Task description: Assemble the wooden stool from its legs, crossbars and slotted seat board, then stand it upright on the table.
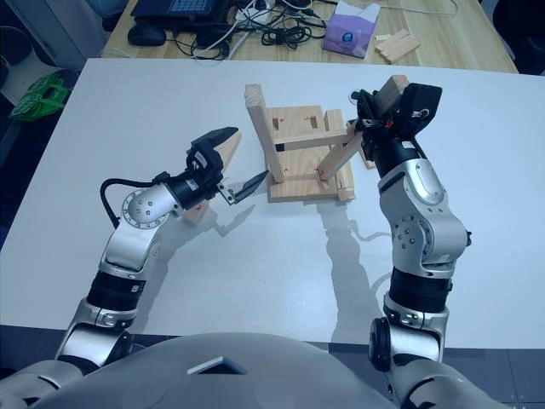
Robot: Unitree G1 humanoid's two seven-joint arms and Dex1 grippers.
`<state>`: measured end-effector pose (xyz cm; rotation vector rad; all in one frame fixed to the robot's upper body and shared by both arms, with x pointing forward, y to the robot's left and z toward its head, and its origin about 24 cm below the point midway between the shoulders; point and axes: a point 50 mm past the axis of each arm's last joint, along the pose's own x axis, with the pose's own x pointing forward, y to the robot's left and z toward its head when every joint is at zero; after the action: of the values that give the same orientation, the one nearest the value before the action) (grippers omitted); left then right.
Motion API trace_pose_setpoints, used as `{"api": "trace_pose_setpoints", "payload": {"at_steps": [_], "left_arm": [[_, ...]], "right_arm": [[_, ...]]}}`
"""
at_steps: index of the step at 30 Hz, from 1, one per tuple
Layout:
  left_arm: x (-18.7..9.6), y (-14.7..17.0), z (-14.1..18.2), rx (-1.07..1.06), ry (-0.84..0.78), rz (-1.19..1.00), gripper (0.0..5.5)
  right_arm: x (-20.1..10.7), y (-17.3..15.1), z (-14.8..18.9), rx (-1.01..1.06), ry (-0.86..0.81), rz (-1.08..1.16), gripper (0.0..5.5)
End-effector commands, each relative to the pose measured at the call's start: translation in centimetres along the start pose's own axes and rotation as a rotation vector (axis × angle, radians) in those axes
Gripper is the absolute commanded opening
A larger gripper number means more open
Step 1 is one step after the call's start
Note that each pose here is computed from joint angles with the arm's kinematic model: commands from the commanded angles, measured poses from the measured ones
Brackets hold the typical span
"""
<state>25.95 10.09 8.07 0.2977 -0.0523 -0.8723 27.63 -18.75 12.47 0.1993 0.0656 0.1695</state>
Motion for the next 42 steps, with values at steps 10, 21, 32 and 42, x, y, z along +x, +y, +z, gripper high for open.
{"api": "trace_pose_setpoints", "payload": {"at_steps": [10, 21, 32, 42], "left_arm": [[0.2, 0.1, -0.4, -0.006, 0.0, 0.023, 4.97], [0.1, -0.2, -0.8, -0.012, 0.009, 0.014, 4.97], [-0.5, 0.0, -1.5, -0.008, 0.034, -0.009, 4.97], [-0.4, -0.2, -1.4, 0.001, 0.032, -0.024, 4.97]], "right_arm": [[-0.2, -1.5, -1.1, -0.055, 0.057, -0.059, 2.05], [-0.7, -0.8, 2.2, -0.034, -0.22, -0.014, 3.67], [-2.2, 5.0, 10.3, -0.357, -0.691, 0.127, 3.51], [-0.1, 6.1, 2.8, -0.118, -0.198, 0.259, 1.85]]}}
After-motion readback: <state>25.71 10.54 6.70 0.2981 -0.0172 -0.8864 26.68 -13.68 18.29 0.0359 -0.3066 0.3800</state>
